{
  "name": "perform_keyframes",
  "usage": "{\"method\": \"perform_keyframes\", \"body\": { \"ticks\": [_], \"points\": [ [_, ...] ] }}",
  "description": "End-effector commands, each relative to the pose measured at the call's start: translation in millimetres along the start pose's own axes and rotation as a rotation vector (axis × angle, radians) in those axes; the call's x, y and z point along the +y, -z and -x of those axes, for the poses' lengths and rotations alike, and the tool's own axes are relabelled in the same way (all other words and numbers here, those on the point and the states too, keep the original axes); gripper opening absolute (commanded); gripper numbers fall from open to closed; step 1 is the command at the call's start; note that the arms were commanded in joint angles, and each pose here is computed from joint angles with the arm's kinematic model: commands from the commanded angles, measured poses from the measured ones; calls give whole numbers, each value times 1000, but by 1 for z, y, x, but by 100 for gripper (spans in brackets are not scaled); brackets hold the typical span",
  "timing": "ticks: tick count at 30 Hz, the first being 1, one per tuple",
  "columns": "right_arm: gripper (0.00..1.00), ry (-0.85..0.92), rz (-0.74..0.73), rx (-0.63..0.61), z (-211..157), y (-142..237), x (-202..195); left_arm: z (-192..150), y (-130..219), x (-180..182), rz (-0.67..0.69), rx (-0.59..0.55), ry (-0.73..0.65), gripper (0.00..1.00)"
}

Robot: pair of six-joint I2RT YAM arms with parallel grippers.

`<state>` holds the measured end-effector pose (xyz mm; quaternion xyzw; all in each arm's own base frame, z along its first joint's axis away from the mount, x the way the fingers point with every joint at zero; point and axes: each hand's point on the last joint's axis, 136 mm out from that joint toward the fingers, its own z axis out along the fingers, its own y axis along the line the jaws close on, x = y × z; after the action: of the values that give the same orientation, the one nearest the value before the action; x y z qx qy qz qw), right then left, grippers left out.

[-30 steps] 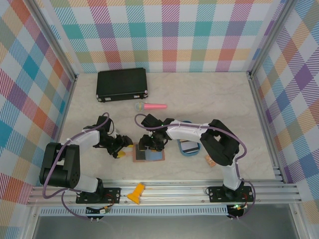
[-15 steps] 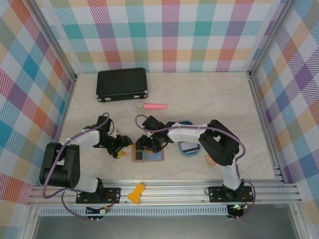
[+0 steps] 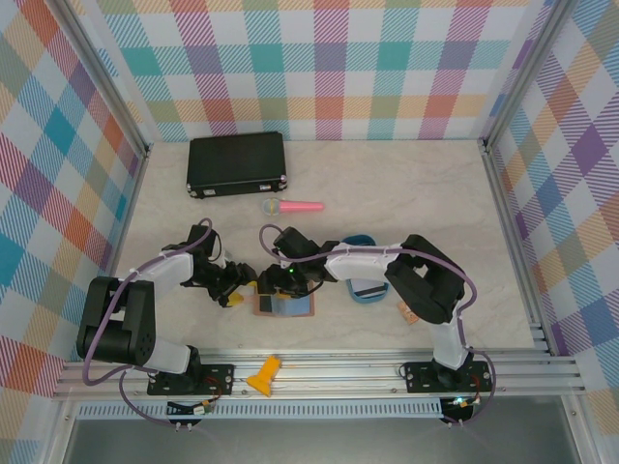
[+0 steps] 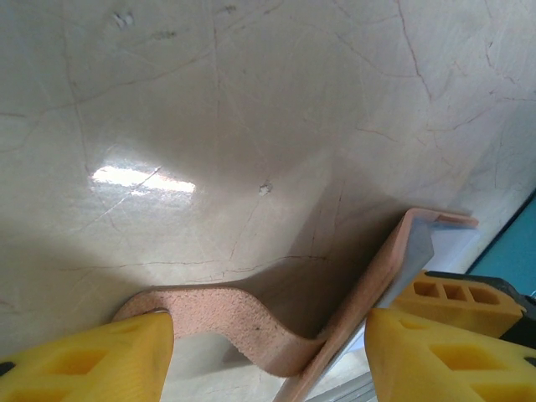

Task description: Put the credit cards into the card holder

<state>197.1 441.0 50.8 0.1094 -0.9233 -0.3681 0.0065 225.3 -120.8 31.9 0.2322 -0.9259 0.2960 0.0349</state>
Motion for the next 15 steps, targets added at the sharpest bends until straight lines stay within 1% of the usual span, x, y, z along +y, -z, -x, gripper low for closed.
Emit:
{"method": "perform_keyframes", "body": {
  "ticks": [1, 11, 13, 15],
  "points": [
    [57, 65, 91, -11, -4, 16, 32, -8, -9, 15, 61, 28, 18, 63],
    [57, 75, 119, -17, -8, 21, 43, -7, -8, 15, 69, 24, 19, 63],
    [57, 86, 106, -30, -7, 26, 43, -8, -7, 15, 69, 24, 19, 63],
    [57, 99, 63, -56, -5, 36, 39, -8, -8, 16, 70, 25, 20, 63]
  ]
}}
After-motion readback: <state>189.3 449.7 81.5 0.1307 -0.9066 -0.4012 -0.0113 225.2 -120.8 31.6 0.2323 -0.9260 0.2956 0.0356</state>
